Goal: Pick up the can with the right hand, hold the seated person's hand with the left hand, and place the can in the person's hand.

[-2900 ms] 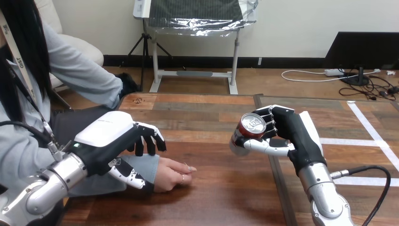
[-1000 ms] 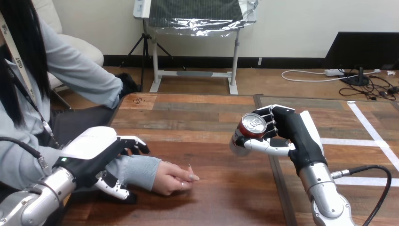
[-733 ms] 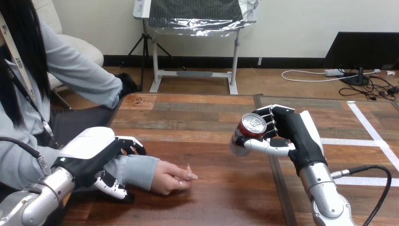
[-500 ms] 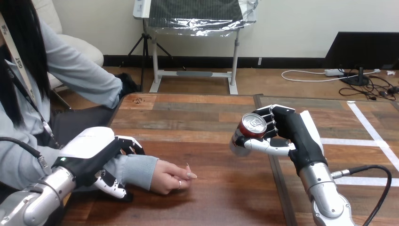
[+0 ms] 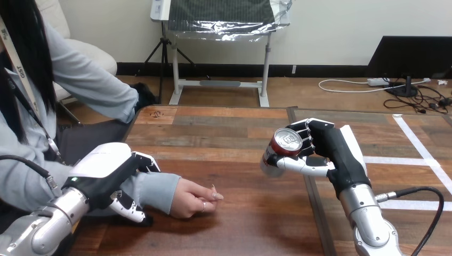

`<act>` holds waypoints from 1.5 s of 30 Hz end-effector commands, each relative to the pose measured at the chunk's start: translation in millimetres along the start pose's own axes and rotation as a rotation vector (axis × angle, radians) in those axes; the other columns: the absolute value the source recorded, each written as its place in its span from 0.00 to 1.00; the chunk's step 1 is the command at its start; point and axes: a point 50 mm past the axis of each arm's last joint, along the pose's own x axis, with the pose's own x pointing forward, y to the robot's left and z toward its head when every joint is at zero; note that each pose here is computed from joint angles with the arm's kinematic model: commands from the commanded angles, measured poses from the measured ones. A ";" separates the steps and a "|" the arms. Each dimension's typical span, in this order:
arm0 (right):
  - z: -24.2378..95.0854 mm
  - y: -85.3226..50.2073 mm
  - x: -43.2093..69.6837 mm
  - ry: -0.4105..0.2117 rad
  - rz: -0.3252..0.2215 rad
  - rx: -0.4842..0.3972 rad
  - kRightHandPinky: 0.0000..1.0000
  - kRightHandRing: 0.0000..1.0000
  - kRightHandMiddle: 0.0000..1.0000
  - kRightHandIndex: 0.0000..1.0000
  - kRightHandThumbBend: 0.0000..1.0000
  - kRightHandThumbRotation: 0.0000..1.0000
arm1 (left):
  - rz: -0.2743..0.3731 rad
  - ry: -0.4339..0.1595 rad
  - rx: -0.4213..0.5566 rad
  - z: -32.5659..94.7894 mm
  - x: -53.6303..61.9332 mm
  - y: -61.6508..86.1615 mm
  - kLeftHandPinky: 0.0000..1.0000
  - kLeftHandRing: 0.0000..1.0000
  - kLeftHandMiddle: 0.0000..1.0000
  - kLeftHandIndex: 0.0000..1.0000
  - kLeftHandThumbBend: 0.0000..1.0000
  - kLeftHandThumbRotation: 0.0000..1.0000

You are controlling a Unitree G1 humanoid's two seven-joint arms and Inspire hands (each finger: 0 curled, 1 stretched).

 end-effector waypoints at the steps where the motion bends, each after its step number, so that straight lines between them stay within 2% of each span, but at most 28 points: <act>1: 42.2 -20.6 26.5 -0.176 -0.051 -0.022 0.40 0.45 0.52 0.53 0.75 0.00 | 0.019 -0.007 -0.018 4.5 9.6 6.2 0.46 0.49 0.53 0.54 1.00 0.10; 16: 40.3 -20.0 26.3 -0.166 -0.052 -0.026 0.39 0.45 0.53 0.53 0.76 0.00 | 0.026 -0.015 -0.041 5.9 9.9 4.2 0.37 0.40 0.45 0.46 1.00 0.13; 29: 39.6 -17.1 25.9 -0.167 -0.052 -0.039 0.40 0.46 0.53 0.53 0.76 0.00 | 0.031 -0.019 -0.039 7.0 11.5 5.5 0.32 0.36 0.41 0.43 1.00 0.13; 45: 38.8 -15.1 25.3 -0.164 -0.047 -0.047 0.42 0.47 0.53 0.54 0.76 0.00 | 0.058 -0.049 -0.044 10.3 11.9 8.1 0.28 0.32 0.38 0.40 0.98 0.03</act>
